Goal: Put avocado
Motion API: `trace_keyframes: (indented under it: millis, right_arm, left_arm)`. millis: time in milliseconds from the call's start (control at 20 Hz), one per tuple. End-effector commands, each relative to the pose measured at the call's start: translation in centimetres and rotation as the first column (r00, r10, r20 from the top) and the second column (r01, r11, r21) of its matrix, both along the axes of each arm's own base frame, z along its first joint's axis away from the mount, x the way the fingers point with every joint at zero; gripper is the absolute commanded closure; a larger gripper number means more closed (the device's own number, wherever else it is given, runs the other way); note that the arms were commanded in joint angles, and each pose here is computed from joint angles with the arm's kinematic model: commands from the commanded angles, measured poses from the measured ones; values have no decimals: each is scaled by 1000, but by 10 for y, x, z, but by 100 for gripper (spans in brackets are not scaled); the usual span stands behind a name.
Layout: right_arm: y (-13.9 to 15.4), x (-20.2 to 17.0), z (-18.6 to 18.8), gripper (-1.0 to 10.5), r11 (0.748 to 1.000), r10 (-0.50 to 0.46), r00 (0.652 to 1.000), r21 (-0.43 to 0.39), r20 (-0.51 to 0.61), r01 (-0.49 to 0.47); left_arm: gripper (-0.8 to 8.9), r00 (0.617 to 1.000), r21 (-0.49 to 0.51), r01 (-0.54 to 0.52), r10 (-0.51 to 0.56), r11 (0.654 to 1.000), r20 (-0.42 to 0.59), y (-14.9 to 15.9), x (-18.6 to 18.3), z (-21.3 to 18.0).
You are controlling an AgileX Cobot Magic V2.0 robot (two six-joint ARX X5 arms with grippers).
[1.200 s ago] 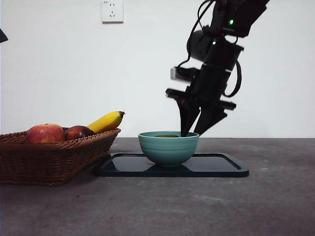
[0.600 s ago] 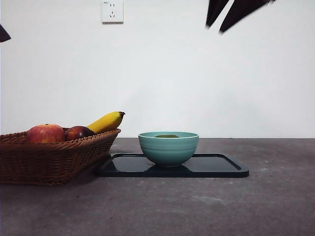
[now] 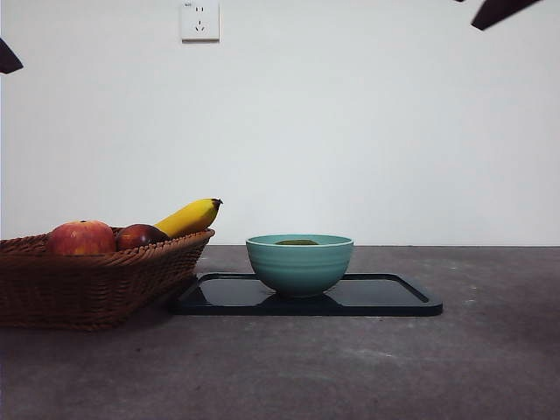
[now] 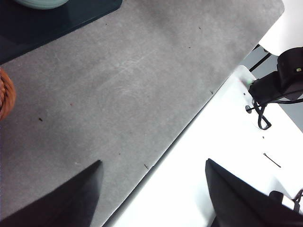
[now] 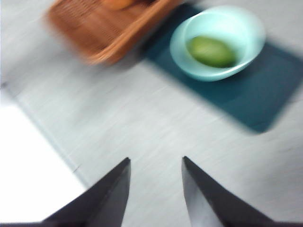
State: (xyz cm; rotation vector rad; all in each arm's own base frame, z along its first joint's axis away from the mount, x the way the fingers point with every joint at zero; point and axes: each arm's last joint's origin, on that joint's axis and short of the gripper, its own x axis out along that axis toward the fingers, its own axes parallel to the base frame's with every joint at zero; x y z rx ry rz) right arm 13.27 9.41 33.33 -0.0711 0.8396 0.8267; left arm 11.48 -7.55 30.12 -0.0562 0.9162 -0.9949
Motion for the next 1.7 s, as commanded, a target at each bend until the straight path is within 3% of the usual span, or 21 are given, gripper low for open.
trace_keyframes:
  millis: [50,650,700,800,900,1700]
  right_arm:
    - [0,-12,-8,771,999,24,1000,25,-13,-23]
    - [-5,-27,-13,771,998,49,999,46,9,-49]
    - [-5,-27,-13,771,998,49,999,46,9,-49]
    - [-5,-27,-13,789,998,49,999,46,9,-49]
    - [-5,-27,-13,919,998,50,999,46,8,-50]
    - [-5,-27,-13,938,998,51,999,45,11,-51]
  left_arm:
    - [471,1000,-5,13,-13,1000,12,-1,1,2]
    - [474,1000,-5,13,-13,1000,11,-1,1,2]
    - [495,1000,-5,13,-13,1000,11,-1,1,2]
    - [648,1000,-5,13,-13,1000,12,-1,1,2]
    - [804,1000,-5,13,-13,1000,12,-1,1,2]
    - [807,1000,-5,13,-13,1000,11,-1,1,2]
